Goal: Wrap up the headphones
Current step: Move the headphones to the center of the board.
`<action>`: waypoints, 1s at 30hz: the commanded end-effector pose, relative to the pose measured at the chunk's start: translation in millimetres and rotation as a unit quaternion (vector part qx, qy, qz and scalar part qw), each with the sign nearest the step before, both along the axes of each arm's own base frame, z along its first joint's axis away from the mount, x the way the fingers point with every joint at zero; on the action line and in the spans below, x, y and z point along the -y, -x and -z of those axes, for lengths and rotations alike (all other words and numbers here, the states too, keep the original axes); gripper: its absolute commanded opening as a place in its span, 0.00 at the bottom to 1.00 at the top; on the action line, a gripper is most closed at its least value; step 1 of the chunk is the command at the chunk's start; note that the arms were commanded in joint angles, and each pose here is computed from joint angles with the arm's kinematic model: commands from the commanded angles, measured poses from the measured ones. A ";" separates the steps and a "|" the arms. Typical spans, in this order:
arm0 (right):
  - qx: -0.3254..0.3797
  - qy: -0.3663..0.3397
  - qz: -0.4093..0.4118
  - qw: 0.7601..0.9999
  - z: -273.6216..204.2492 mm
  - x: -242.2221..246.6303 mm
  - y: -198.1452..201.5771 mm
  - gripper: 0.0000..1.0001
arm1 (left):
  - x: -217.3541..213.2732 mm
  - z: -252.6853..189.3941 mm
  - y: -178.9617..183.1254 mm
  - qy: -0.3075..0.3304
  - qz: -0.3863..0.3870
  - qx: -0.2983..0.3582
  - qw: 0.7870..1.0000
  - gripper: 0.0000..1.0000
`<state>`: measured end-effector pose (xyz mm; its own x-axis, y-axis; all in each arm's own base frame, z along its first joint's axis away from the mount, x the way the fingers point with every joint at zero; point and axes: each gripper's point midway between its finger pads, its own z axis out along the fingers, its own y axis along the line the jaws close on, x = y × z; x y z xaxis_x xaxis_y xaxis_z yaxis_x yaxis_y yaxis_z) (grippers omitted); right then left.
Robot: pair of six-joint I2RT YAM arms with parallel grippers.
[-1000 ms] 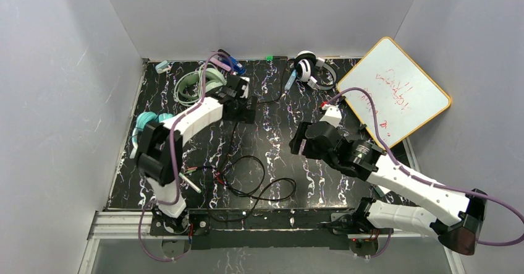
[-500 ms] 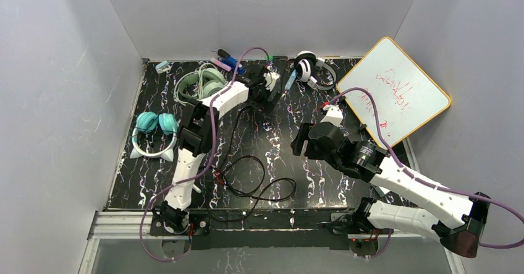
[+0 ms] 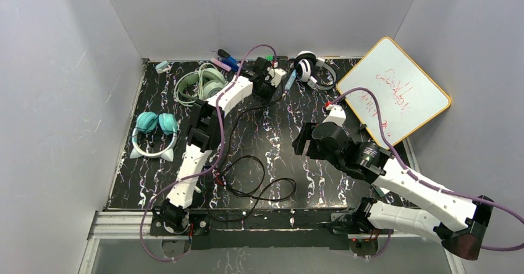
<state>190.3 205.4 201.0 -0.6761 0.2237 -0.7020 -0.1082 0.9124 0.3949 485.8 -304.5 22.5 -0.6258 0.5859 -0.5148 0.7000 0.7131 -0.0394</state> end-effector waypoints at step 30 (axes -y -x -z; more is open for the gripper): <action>-0.038 -0.083 0.039 0.995 2.2 -44.3 -52.5 0.88 | -48.2 -208.6 285.3 0.282 -0.031 -0.090 0.955 0.00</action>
